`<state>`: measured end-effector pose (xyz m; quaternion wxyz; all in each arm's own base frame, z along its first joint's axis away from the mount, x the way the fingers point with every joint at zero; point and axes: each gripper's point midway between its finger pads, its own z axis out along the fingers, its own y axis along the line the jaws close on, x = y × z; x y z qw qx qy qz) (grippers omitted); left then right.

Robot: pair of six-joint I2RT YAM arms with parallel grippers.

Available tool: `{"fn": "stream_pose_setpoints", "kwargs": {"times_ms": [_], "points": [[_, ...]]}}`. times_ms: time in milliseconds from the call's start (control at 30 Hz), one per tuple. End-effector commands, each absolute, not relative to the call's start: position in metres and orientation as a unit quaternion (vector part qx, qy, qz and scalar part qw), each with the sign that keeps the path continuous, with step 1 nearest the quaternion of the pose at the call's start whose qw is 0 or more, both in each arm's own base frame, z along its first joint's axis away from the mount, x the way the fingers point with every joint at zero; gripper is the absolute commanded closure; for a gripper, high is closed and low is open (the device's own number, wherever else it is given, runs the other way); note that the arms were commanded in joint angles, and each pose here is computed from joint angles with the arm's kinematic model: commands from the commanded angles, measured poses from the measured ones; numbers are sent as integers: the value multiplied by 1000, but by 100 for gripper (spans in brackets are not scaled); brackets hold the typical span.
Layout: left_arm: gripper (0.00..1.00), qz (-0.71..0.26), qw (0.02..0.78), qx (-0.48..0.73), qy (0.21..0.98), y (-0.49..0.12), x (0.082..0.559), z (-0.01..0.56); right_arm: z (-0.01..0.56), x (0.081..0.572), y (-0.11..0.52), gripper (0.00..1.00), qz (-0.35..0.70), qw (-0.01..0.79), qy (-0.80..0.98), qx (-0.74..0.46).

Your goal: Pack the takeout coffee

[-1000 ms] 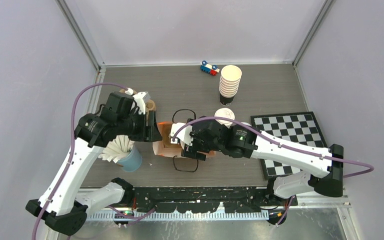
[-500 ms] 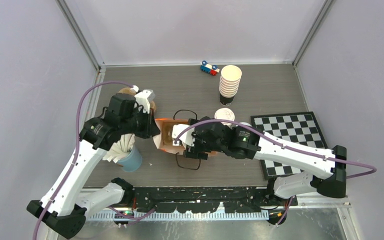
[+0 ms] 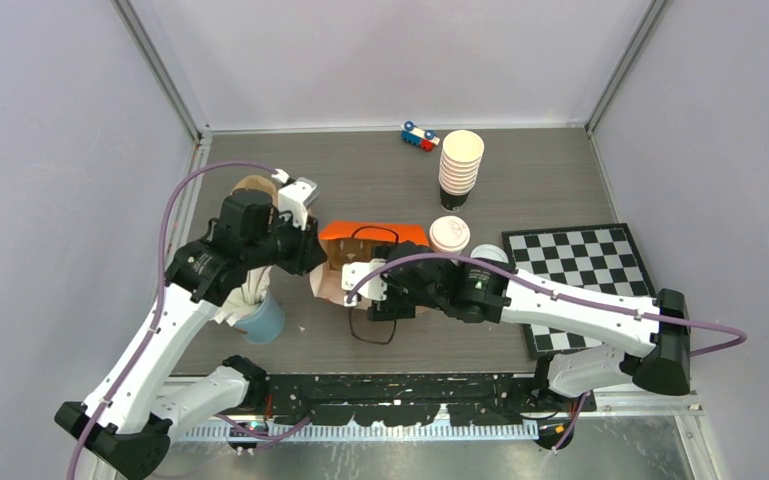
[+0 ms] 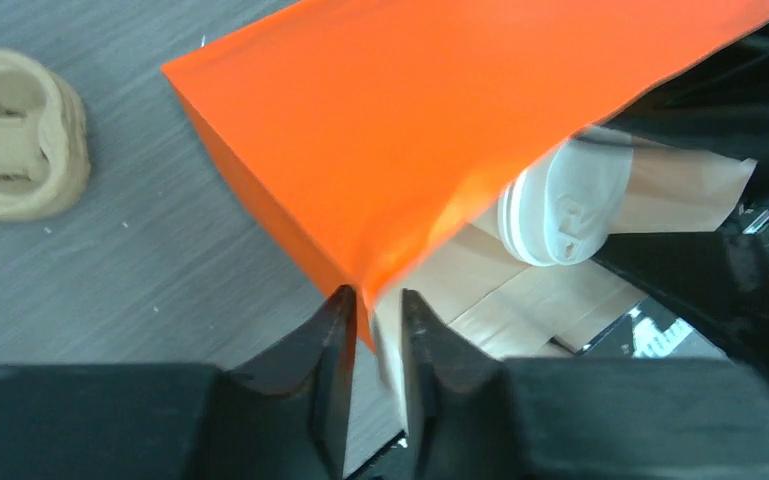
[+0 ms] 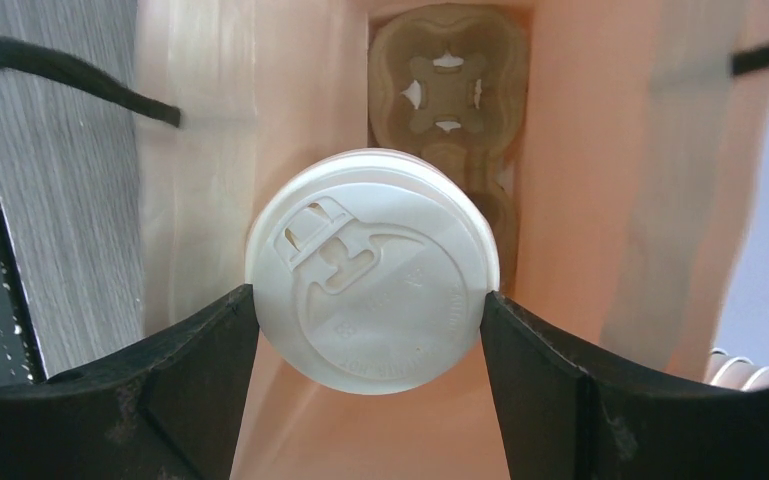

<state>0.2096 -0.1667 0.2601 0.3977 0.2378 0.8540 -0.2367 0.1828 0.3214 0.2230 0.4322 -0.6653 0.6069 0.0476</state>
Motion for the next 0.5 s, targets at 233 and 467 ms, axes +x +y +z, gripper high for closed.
{"fn": "stream_pose_setpoints", "kwargs": {"times_ms": [233,467], "points": [[40,-250,340,184,888,-158,182,265,219,189,327,28,32,456,585,-669],[32,-242,312,159,905,-150,170,261,216,193,332,28,31,460,589,-664]]}}
